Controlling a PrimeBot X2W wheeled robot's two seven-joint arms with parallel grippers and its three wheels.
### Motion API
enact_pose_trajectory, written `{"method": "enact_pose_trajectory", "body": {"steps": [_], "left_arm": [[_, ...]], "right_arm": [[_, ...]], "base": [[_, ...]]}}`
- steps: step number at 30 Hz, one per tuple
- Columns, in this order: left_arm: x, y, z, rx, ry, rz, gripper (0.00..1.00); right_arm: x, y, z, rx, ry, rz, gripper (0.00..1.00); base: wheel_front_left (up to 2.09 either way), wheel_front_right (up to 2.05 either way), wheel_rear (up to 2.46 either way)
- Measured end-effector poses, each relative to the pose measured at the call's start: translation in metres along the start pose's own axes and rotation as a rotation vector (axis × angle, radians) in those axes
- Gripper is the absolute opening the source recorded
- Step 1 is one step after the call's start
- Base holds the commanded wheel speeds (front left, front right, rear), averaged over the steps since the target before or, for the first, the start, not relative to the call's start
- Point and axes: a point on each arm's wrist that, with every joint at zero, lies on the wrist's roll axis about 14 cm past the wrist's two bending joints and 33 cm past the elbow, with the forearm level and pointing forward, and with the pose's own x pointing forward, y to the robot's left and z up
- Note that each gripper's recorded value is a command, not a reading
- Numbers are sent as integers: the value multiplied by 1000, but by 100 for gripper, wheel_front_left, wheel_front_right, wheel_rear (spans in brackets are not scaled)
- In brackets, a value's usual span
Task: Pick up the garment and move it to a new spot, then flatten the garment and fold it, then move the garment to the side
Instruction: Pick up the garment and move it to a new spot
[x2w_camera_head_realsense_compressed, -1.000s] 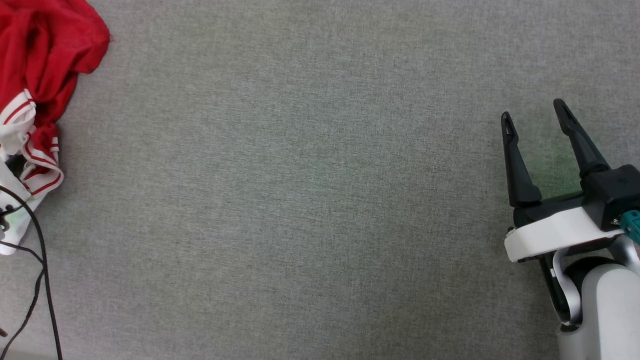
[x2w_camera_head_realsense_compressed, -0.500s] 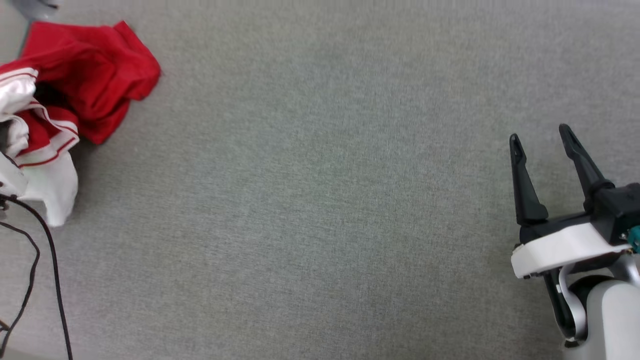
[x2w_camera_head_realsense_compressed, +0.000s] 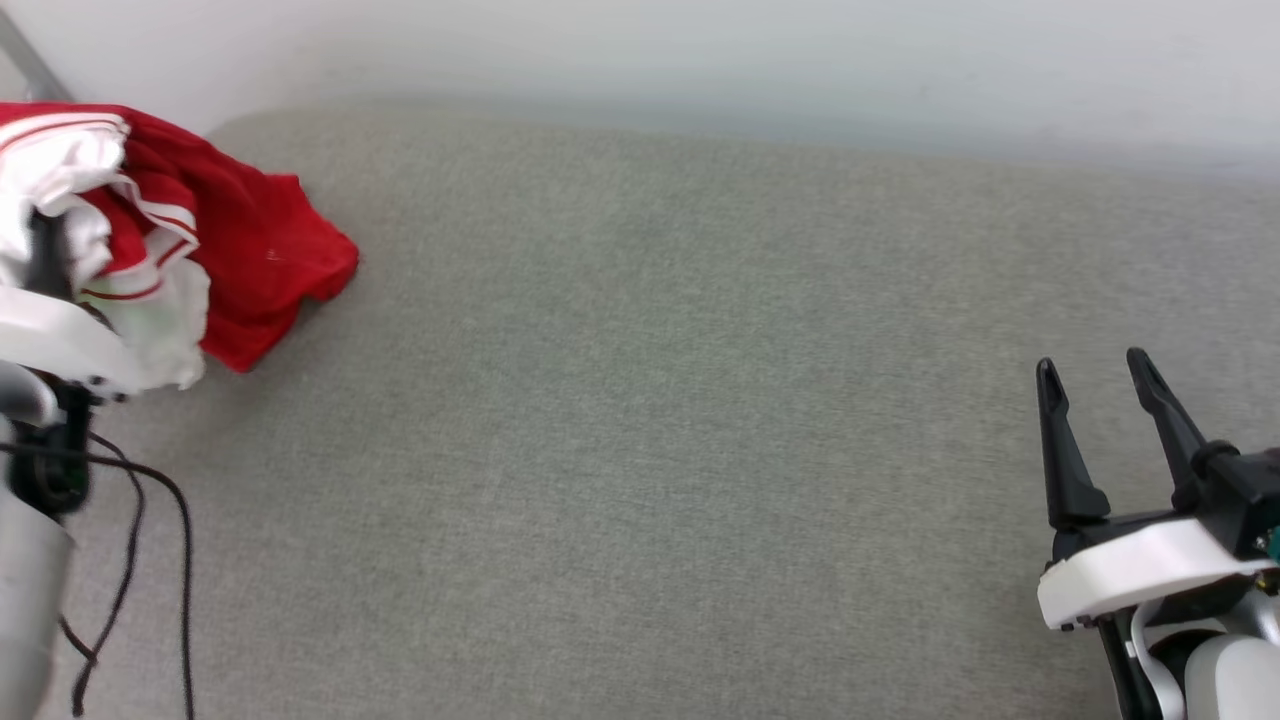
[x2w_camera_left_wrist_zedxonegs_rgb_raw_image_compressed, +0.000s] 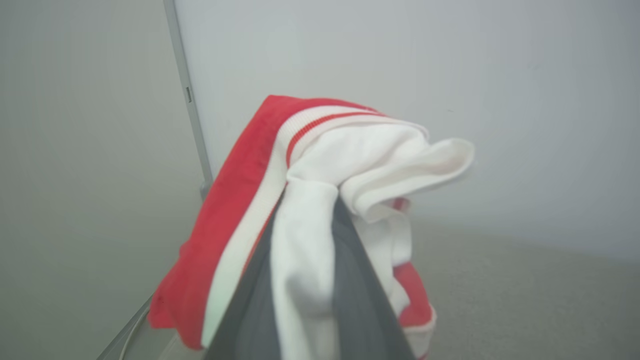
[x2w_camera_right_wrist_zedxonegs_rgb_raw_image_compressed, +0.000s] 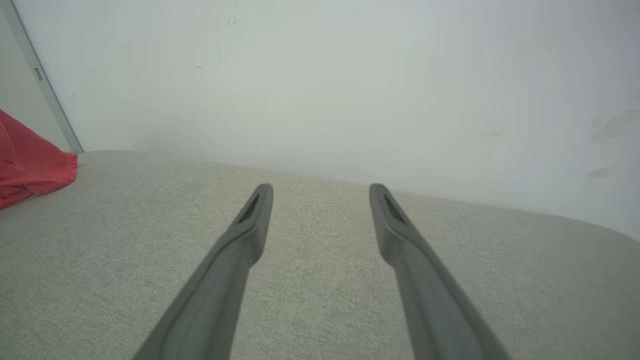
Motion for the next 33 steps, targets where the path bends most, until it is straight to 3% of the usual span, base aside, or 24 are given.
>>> {"method": "enact_pose_trajectory", "body": {"steps": [10,11,12,13,24,29,33], "left_arm": [[-29,-108,-15,-34,-39,-246,0],[-38,-147,-20,-62,-29,-341,0],[-42,-161,-20,-68,-24,-379,0],[-57,-209,-23,-93,-6,-505,0],[-162,-386,-39,-162,122,-1070,0],[-215,-433,-56,-165,206,-1270,0],[-244,-443,-96,-107,352,-1360,0]], "right_arm": [[-41,-35,12,-7,-7,-112,100],[-55,-46,13,-10,-4,-152,100],[-59,-50,15,-10,-7,-166,100],[-71,-62,17,-10,-11,-207,100],[-104,-94,16,-9,-4,-326,100],[-109,-103,8,-5,14,-356,100],[-109,-107,-2,6,37,-369,100]], "base": [[0,0,0],[0,0,0],[0,0,0],[0,0,0],[0,0,0],[0,0,0],[0,0,0]]}}
